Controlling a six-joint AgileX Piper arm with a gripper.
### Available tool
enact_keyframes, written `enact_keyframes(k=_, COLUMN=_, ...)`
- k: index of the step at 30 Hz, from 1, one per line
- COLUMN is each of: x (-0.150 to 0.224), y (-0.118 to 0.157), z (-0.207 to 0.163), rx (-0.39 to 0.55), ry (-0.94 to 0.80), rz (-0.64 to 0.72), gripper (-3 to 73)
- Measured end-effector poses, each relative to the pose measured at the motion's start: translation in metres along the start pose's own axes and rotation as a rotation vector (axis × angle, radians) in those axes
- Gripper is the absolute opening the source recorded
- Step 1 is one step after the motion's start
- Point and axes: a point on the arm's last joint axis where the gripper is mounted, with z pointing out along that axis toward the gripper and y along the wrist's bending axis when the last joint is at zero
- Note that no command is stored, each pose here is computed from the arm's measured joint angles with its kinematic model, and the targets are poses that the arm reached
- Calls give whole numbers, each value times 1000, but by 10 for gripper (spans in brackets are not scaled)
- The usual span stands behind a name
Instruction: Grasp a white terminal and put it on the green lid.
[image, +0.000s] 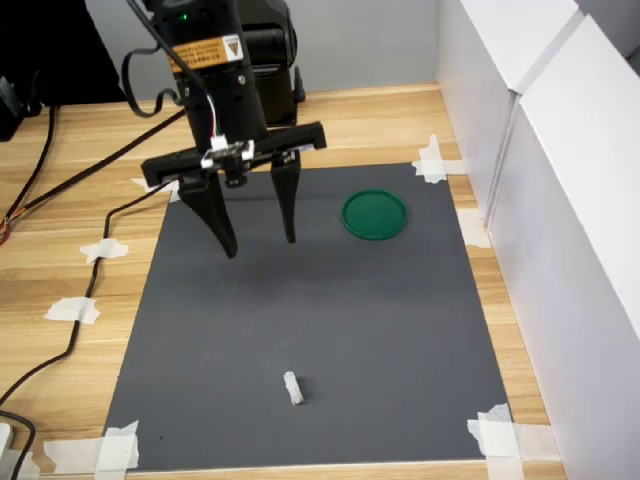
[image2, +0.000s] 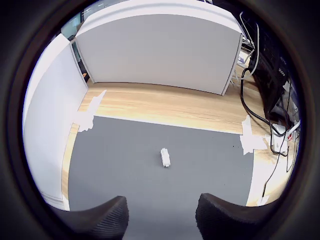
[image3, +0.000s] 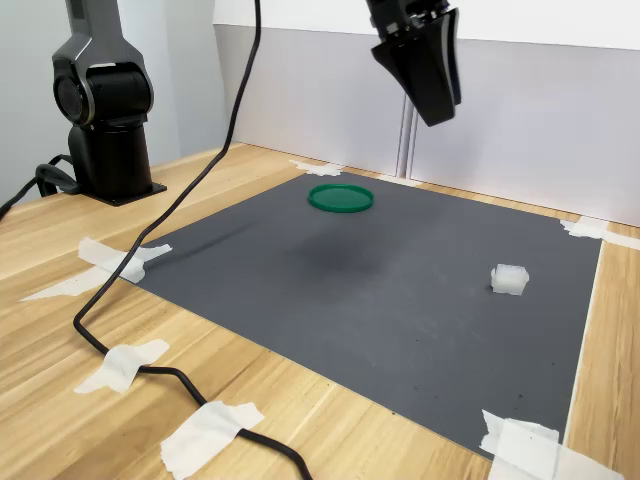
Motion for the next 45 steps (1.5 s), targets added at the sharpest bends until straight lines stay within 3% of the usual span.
enact_keyframes(k=7, x=8, y=-28, z=41, rx=23, ry=78, rz=96, gripper=580)
enact_keyframes(k=11, x=6, y=-36, z=58, rx=28, ry=83, rz=51, gripper=580)
enact_keyframes(k=20, x=-10, y=-40, z=90, rx=-12, ry=60, rz=-33, gripper=580)
enact_keyframes(k=27, x=-2, y=-40, z=113, rx=-46, ry=125, rz=-74, gripper=582)
enact_keyframes(k=45, x=1, y=-25, z=127, rx=-71, ry=150, rz=-144, gripper=560)
